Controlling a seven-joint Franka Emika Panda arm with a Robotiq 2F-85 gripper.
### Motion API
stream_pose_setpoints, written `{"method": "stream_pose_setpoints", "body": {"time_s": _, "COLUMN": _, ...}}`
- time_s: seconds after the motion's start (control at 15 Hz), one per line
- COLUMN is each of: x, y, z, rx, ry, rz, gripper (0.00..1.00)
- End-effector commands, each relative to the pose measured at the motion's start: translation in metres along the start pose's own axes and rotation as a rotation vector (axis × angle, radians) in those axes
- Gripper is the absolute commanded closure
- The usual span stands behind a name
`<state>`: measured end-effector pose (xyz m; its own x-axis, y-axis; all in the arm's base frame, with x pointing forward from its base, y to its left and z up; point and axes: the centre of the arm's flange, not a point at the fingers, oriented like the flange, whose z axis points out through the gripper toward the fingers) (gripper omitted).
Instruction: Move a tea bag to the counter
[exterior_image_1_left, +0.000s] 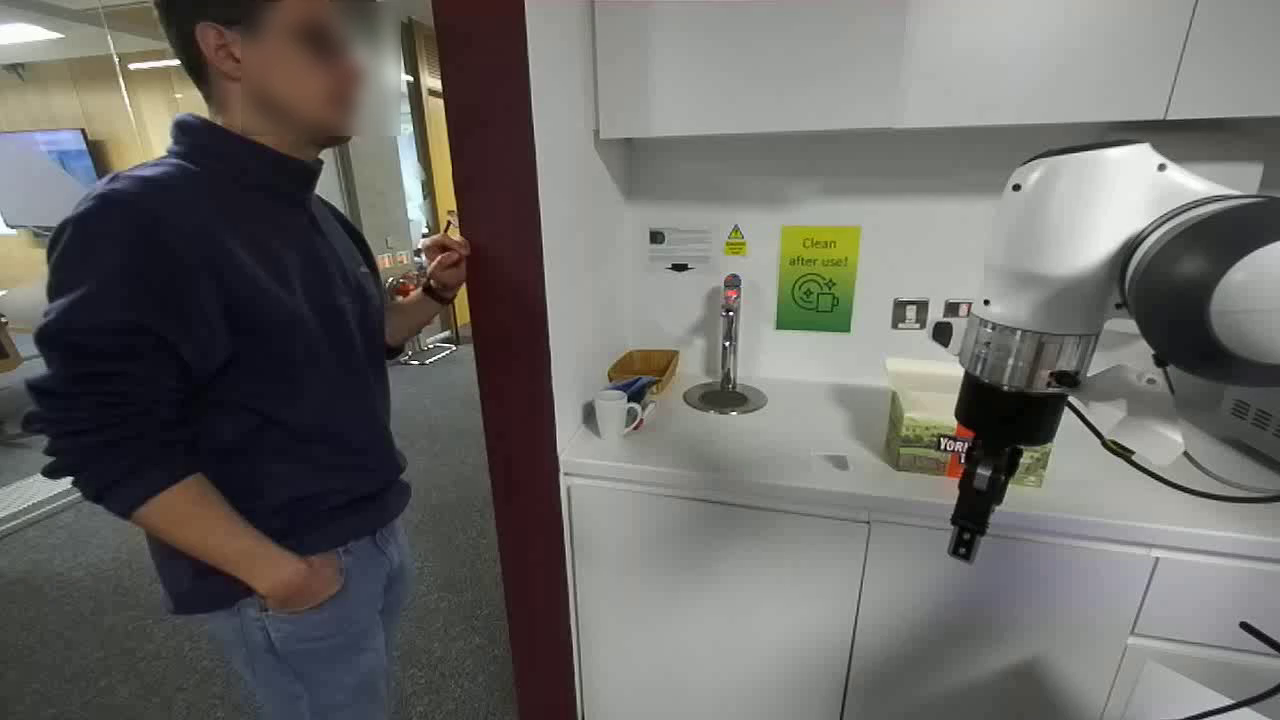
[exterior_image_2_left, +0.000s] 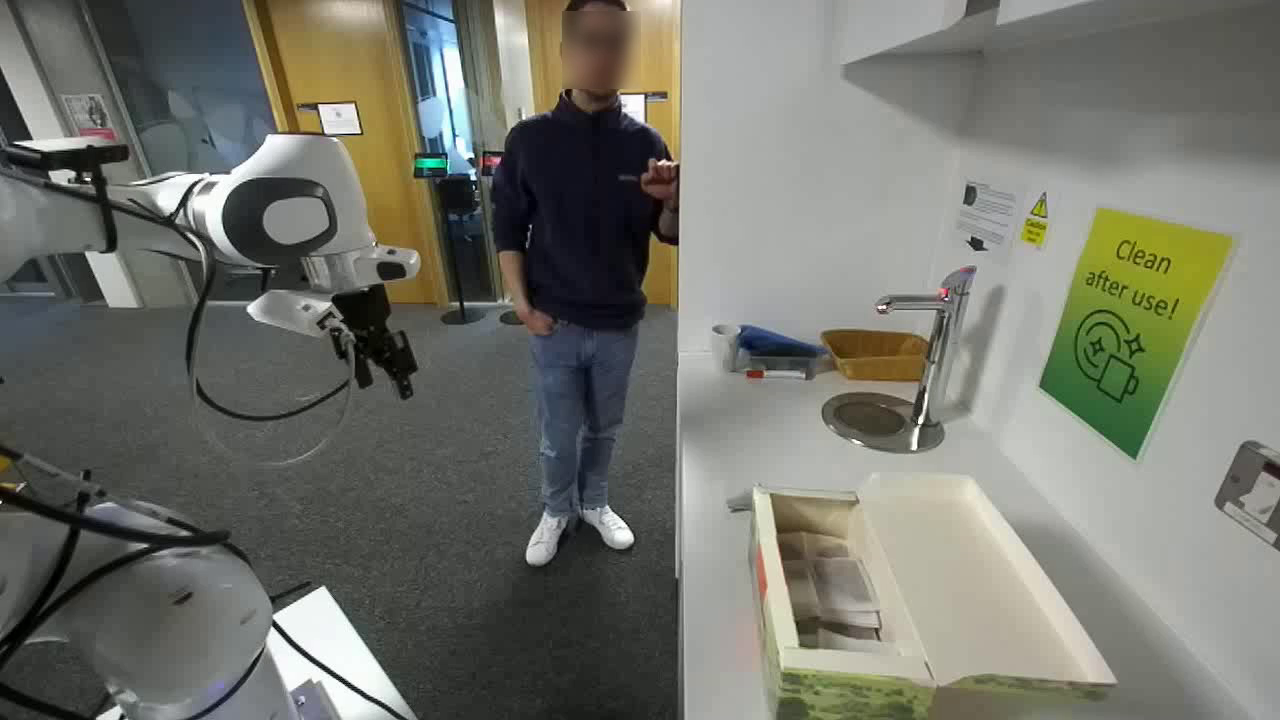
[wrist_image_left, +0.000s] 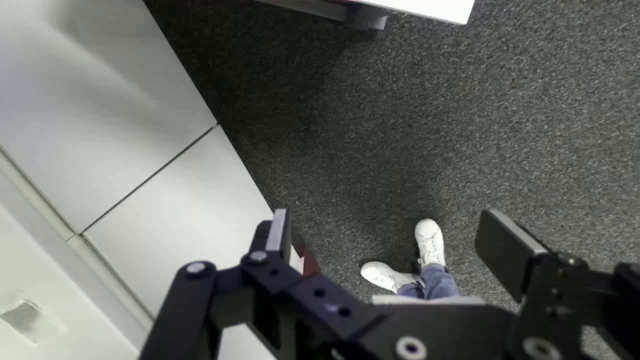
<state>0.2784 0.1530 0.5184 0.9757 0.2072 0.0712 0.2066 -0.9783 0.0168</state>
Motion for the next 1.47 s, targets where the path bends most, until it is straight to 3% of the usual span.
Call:
{"method": "stream_pose_setpoints", "body": {"time_s": 0.0, "x": 0.0, "y": 0.0, "z": 0.0, "rx": 0.0, "ry": -0.001, "rz": 0.0, "gripper": 0.0}}
{"method": "stream_pose_setpoints", "body": {"time_s": 0.87, "x": 0.001, "y": -0.005, "z": 0.001, "rx": -0.013, "ry": 0.001, "rz": 0.001, "gripper": 0.0}}
{"method": "stream_pose_setpoints", "body": {"time_s": 1.4, "x": 0.04, "y": 0.027, "z": 0.002, "rx": -0.101, "ry": 0.105, "rz": 0.143, "gripper": 0.0}}
